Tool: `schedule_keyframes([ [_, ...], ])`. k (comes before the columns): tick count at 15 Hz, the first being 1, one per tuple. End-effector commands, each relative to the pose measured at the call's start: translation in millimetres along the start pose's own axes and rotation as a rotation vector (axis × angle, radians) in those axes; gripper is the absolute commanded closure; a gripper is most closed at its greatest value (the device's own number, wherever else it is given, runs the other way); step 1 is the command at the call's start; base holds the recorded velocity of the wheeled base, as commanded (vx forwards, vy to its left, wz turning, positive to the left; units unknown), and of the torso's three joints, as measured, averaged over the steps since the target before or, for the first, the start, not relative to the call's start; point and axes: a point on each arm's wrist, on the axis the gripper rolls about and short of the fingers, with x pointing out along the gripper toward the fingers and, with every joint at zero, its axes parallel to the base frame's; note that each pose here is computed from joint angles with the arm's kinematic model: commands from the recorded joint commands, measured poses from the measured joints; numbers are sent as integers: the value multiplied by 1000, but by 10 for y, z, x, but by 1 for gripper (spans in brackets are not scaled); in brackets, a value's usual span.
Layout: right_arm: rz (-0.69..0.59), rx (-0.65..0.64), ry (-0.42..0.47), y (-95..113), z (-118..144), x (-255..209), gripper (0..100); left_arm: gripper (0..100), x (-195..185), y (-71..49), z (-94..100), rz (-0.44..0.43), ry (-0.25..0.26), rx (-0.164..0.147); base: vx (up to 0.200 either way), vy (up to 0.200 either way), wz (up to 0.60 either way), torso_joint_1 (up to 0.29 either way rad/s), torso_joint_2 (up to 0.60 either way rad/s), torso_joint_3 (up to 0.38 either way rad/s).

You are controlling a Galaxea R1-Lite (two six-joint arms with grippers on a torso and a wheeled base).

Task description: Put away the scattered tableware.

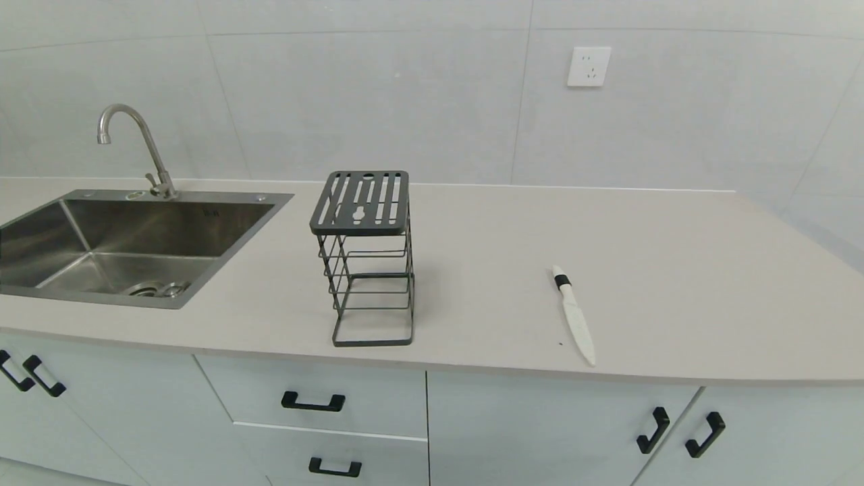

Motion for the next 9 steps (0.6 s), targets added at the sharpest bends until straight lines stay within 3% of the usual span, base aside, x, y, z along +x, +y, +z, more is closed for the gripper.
schedule_keyframes([
  [1, 1, 0, 2, 0, 0, 2, 0, 0, 1, 0, 0, -1, 1, 0, 0, 0, 0, 281, -525, -256],
  [8, 1, 0, 2, 0, 0, 2, 0, 0, 1, 0, 0, -1, 1, 1, 0, 0, 0, 288, -559, -273],
  [9, 1, 0, 2, 0, 0, 2, 0, 0, 1, 0, 0, -1, 1, 0, 0, -200, 0, 168, -300, -144],
])
